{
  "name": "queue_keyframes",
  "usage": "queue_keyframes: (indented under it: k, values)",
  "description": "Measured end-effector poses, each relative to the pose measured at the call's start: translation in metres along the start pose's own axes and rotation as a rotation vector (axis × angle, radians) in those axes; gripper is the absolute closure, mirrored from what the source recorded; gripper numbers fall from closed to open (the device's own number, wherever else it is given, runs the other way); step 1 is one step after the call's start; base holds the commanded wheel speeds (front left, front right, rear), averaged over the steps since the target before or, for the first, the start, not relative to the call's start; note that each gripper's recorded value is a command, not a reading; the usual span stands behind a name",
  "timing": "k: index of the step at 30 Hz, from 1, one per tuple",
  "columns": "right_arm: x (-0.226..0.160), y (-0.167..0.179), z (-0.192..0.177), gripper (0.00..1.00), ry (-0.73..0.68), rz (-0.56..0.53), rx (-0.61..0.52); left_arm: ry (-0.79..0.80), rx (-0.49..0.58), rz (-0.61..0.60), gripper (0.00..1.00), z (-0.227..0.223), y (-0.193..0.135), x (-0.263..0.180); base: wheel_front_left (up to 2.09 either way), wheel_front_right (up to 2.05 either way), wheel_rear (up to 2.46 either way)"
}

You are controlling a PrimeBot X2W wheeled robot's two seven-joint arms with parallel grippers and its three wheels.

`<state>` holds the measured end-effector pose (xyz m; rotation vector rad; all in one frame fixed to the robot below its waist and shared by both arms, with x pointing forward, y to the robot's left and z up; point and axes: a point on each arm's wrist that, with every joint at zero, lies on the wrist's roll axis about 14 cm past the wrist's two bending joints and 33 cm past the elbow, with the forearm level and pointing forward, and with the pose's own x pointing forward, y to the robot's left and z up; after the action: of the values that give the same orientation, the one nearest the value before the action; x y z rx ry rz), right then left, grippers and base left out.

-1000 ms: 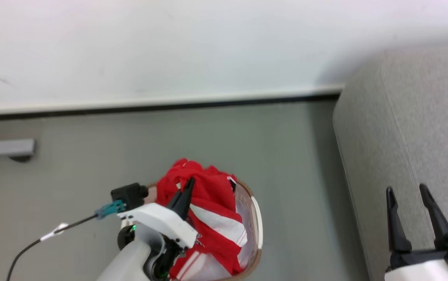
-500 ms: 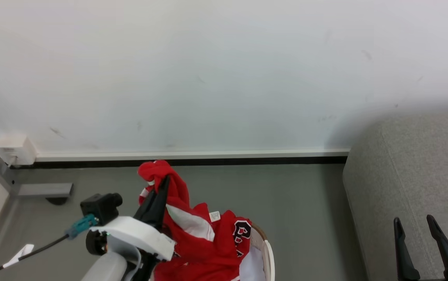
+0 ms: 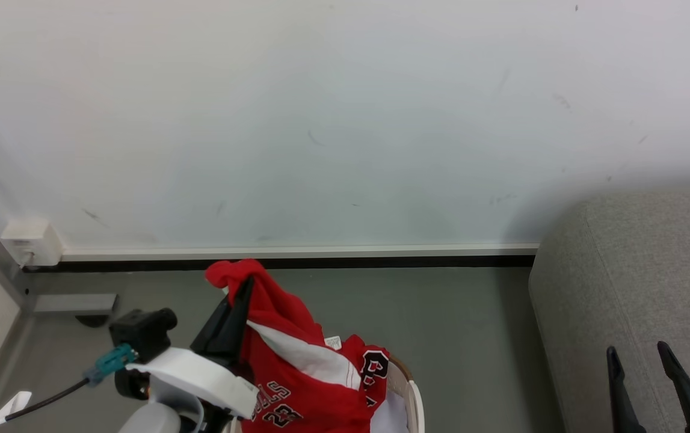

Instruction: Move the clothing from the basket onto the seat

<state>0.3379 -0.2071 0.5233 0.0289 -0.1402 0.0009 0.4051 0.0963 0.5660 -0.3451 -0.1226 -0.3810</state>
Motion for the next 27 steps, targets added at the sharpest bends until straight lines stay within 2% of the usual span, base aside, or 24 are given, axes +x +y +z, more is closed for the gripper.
queue_keyframes:
  k: [8,14,20,27]
  values:
    - [0.009,0.032,0.017,0.0,-0.051,0.137,-0.017,-0.017,0.021,-0.1,1.0,0.01,-0.026,0.002,0.0,0.0,0.0]
    - [0.015,0.079,0.037,0.0,-0.103,0.347,-0.017,-0.016,0.046,-0.233,1.0,0.016,-0.062,0.006,0.0,0.0,0.0]
    - [0.009,0.12,0.039,0.0,-0.07,0.57,-0.022,0.008,0.097,-0.361,1.0,0.015,-0.095,0.009,0.0,0.0,0.0]
    - [0.001,0.147,0.044,0.0,-0.024,0.719,-0.011,0.02,0.095,-0.5,1.0,0.01,-0.143,0.01,0.0,0.0,0.0]
